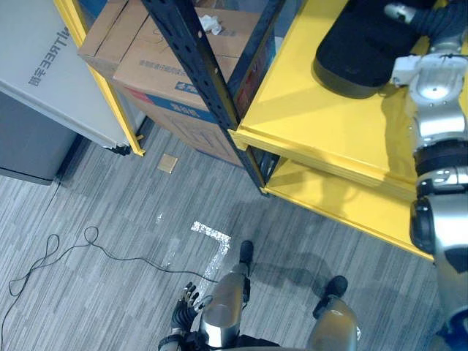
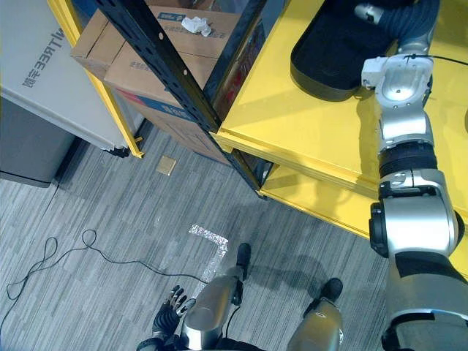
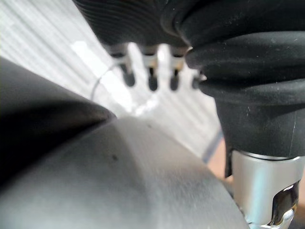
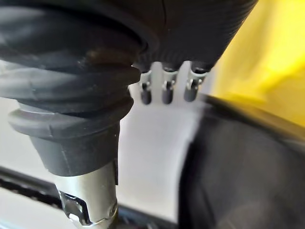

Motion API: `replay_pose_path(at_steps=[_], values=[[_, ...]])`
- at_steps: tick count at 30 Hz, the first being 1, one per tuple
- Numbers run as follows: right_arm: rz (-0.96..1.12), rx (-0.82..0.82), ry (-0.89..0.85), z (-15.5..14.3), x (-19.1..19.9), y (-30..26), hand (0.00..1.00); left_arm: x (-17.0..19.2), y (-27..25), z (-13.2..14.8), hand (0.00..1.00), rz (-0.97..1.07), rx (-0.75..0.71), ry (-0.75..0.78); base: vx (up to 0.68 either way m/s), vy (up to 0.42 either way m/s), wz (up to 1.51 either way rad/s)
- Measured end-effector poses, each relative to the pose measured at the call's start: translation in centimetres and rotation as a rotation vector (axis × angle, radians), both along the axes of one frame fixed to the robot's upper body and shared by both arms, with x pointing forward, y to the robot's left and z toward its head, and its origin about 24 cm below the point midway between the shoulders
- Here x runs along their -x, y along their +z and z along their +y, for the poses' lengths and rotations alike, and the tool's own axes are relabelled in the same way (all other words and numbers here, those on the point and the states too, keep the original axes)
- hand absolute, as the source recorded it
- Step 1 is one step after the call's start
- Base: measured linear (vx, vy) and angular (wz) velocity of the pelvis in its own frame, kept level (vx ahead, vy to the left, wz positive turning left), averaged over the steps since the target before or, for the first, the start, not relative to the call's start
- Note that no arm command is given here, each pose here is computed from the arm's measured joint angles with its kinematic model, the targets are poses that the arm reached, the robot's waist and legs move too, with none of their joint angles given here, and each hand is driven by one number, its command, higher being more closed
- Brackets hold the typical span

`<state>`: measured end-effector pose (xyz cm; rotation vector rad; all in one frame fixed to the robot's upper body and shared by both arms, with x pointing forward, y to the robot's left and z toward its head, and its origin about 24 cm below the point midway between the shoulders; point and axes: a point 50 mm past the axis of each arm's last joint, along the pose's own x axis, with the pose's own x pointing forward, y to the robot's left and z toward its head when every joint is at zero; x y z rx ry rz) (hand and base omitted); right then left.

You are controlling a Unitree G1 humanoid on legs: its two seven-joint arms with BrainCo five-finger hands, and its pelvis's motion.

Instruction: Walk over and take plastic housings, then place them on the shelf

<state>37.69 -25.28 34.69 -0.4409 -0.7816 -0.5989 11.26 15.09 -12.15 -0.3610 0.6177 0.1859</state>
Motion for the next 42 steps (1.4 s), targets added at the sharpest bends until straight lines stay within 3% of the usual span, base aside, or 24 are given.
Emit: replay_pose_path(at_steps=[4, 8, 11, 16, 19, 24, 34, 42], values=[[-0.327, 0.012, -0.021, 1.3, 3.3, 3.8, 0.00, 0.2, -0.1, 0.2, 0.00, 0.005, -0.008, 0.008, 0.00, -0.004, -0.01], [-0.469, 0.032, 0.214, 5.0, 6.2, 4.7, 0.00, 0.1, -0.1, 1.3, 0.00, -0.003, -0.032, 0.050, 0.04, -0.024, -0.06], [-0.333, 0.002, 0.427, 8.2, 5.5, 1.5, 0.00, 0.0, 0.0, 1.8, 0.00, -0.009, -0.061, 0.049, 0.03, -0.045, -0.03], [0.184, 0.038, 0.795, 17.1, 2.7, -8.2, 0.00, 0.3, 0.0, 3.1, 0.00, 0.003, -0.125, 0.064, 0.01, -0.018, 0.03], [0.287, -0.031, 0.916, 19.7, 3.0, -10.8, 0.00, 0.6, 0.0, 4.2, 0.00, 0.025, -0.168, 0.074, 0.00, -0.020, 0.11], [0.295, -0.141, 0.912, 20.0, 3.0, -11.8, 0.00, 2.3, -0.6, 5.3, 0.00, 0.112, -0.216, 0.088, 0.00, -0.002, 0.02], [0.321, -0.368, 0.679, 19.1, 2.2, -14.6, 0.00, 3.1, -1.1, 5.4, 0.00, 0.165, -0.216, 0.088, 0.00, 0.000, 0.00], [0.407, -0.410, 0.623, 18.8, 1.4, -16.8, 0.00, 3.3, -1.3, 5.2, 0.00, 0.168, -0.203, 0.095, 0.00, 0.000, 0.00]])
